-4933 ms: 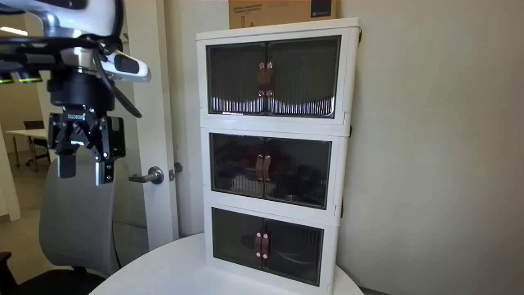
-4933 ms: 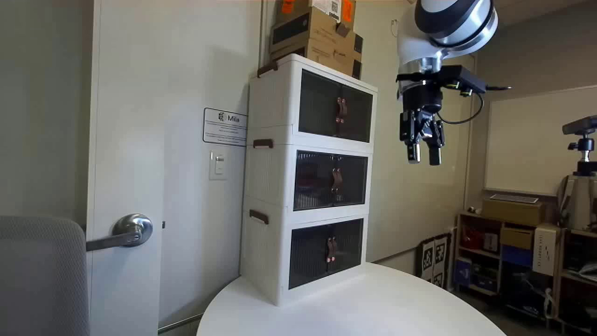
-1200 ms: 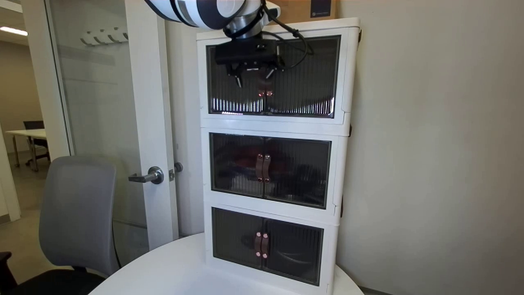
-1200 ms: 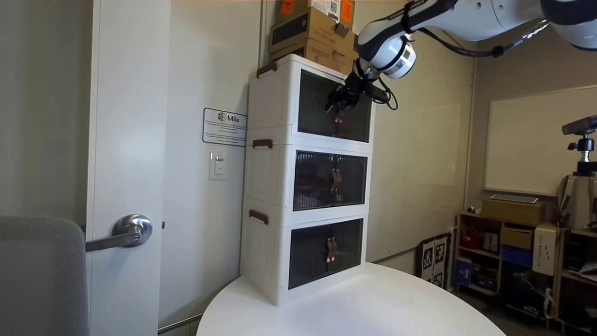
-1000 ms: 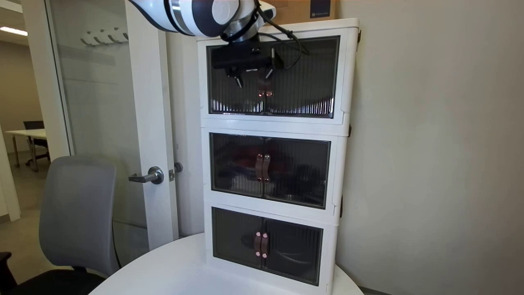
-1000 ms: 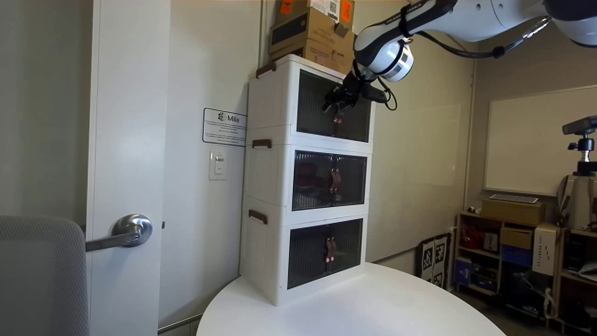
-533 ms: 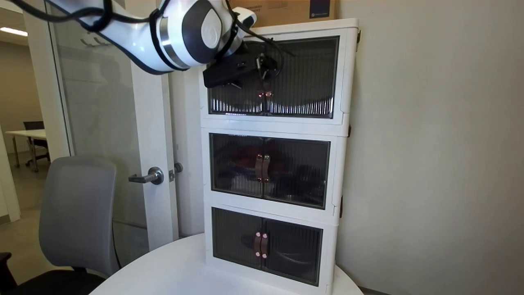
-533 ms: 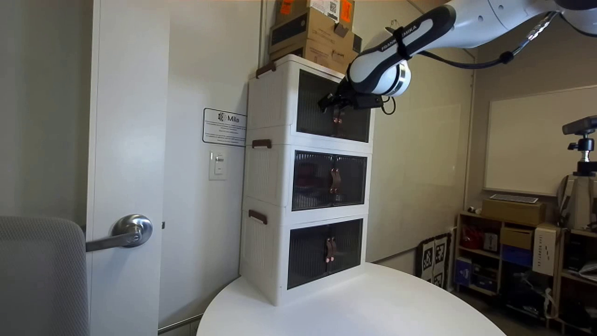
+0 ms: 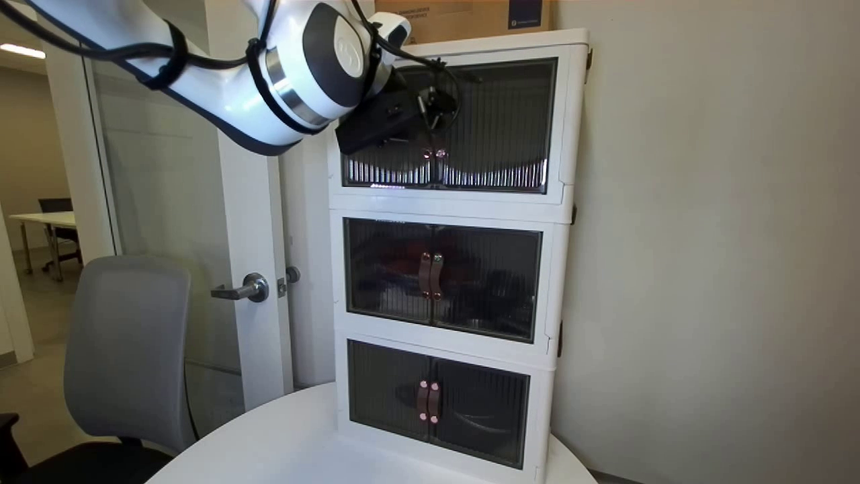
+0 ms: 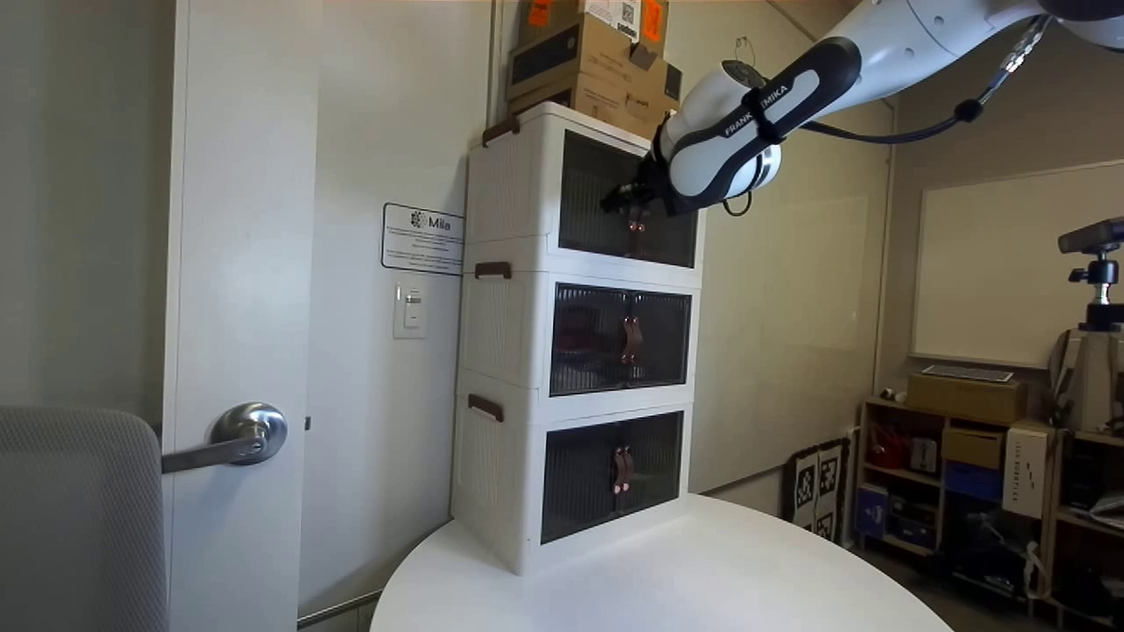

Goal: Open the cabinet doors

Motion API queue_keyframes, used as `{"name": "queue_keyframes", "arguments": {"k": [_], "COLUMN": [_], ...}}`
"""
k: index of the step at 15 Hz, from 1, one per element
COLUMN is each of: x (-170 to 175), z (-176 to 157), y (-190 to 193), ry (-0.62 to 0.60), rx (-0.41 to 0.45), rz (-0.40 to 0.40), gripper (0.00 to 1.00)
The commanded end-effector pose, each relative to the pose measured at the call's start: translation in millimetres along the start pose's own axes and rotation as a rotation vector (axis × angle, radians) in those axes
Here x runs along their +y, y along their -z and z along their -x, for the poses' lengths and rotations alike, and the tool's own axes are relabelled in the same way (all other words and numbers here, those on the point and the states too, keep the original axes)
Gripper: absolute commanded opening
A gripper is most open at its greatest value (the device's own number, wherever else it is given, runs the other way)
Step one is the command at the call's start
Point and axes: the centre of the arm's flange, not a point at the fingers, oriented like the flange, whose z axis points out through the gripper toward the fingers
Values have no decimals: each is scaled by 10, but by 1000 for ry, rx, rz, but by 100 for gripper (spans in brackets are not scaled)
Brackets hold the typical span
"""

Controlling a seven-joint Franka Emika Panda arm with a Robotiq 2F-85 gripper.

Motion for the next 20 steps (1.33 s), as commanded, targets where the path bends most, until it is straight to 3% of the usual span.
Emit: {"name": "queue_keyframes", "arguments": {"k": [1,4,8,14,20], "x": [-120,-96,-87,-127,-215], "z": [17,31,90,175,313], "y": [72,97,128,272,533], "ry": [7,11,14,-35,-94], "rx": [33,32,26,-2,-33], "rz": [31,39,45,76,108], "gripper": [34,12,3,9,7]}}
